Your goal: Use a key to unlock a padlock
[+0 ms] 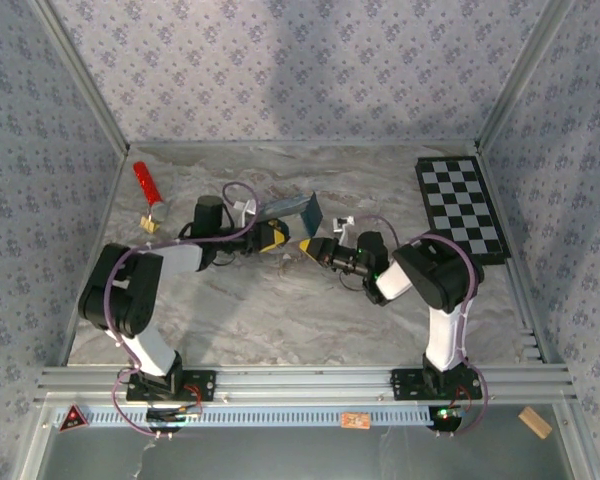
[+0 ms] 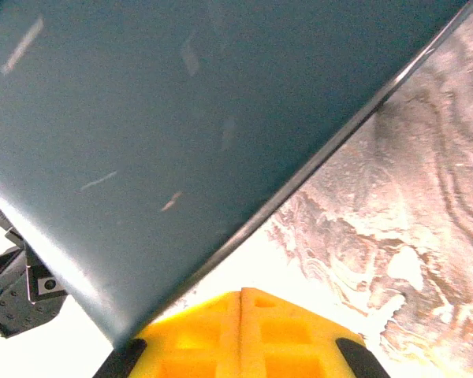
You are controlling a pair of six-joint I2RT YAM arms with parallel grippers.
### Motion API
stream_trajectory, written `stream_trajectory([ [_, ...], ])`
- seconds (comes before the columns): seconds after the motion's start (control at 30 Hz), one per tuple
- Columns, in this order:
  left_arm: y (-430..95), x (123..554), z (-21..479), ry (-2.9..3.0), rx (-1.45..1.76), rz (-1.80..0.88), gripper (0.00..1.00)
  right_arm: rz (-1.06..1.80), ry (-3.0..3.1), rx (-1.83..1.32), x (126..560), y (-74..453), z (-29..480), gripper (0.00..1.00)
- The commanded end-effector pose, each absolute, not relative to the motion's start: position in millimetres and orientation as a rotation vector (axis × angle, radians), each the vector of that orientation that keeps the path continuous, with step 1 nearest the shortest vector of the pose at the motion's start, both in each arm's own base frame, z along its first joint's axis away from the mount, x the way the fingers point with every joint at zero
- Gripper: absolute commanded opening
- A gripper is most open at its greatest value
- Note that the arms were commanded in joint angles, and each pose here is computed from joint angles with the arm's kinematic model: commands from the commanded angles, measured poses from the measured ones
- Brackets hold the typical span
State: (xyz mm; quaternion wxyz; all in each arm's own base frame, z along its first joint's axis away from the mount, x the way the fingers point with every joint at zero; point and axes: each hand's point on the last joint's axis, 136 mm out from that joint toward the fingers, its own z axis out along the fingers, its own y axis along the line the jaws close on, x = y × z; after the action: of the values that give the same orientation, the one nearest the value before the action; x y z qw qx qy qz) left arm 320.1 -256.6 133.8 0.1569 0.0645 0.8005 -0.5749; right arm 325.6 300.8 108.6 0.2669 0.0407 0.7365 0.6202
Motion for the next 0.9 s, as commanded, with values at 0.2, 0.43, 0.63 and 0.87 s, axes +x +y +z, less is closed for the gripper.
stream_trajectory([
  [0.2, -240, 330, 137, 2.334, 0.318, -1.335, 0.00, 1.632, 2.016, 0.077, 313, 299, 92, 0.19],
  [0.43, -231, 330, 115, 2.398, 0.293, -1.238, 0.00, 1.573, 2.069, 0.089, 304, 282, 86, 0.27],
  [0.63, -224, 331, 97, 2.438, 0.254, -1.178, 0.00, 1.444, 2.158, 0.057, 294, 264, 89, 0.34],
  [0.87, -202, 325, 71, 2.545, 0.214, -0.995, 0.00, 1.036, 2.359, -0.017, 287, 225, 104, 0.44],
])
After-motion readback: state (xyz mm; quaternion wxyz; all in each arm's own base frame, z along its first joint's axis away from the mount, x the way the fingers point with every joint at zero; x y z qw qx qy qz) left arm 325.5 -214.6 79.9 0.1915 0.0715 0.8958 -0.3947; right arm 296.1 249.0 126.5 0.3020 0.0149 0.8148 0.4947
